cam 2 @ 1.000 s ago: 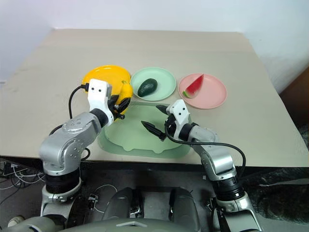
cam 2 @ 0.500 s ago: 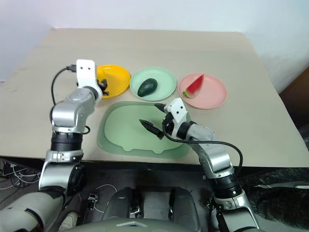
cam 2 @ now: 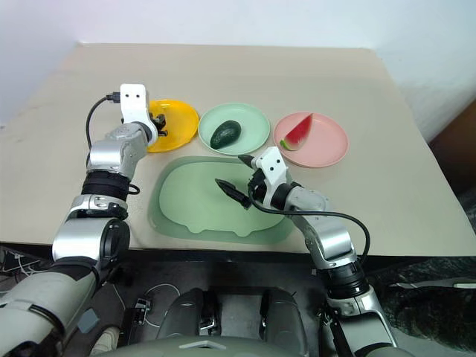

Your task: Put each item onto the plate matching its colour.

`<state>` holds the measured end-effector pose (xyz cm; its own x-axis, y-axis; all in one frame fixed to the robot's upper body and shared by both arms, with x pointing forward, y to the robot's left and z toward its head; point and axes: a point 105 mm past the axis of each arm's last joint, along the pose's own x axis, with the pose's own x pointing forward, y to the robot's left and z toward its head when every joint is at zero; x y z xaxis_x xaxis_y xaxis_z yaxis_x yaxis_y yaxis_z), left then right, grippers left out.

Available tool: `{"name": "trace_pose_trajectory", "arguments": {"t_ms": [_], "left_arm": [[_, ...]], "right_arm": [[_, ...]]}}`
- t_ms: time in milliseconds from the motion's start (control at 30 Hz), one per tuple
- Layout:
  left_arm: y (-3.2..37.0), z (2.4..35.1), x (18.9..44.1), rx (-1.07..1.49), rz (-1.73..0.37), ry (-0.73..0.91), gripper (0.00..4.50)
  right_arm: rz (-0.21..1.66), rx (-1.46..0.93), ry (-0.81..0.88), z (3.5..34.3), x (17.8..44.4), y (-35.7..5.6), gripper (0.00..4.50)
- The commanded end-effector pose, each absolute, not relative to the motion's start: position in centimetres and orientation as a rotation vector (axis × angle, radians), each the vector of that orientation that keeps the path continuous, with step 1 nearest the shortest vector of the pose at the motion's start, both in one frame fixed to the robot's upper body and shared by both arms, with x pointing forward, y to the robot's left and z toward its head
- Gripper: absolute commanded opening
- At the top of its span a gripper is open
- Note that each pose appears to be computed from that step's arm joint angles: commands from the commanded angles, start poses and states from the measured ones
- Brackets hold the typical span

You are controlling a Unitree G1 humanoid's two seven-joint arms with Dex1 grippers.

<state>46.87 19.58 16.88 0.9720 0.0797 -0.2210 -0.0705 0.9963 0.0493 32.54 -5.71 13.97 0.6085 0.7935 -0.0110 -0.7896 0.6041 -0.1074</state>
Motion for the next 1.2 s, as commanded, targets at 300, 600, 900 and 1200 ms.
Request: {"name": "trace_pose_trajectory", "arguments": {"t_ms": [300,600,900,1200], "left_arm": [[18.3,20.4,47.7,0.033,0.027,0.107,3.99],[15.1,22.8,44.3,0.19,-0.182,-0.176,4.47],[14.3,18.9,36.7,0.203,-0.478,-0.221,4.47],[14.7,15.9,29.5,0.21,-0.71,-0.204,4.47]], "right_arm": [[0.919,-0.133,-0.095,14.8,32.4,-5.1,4.5],[0.885,-0.108,-0.116,15.1,32.3,-5.6,4.5],[0.84,-0.075,-0.149,15.4,31.9,-6.4,4.5],[0.823,-0.091,-0.158,15.4,31.7,-7.1,4.5]]}}
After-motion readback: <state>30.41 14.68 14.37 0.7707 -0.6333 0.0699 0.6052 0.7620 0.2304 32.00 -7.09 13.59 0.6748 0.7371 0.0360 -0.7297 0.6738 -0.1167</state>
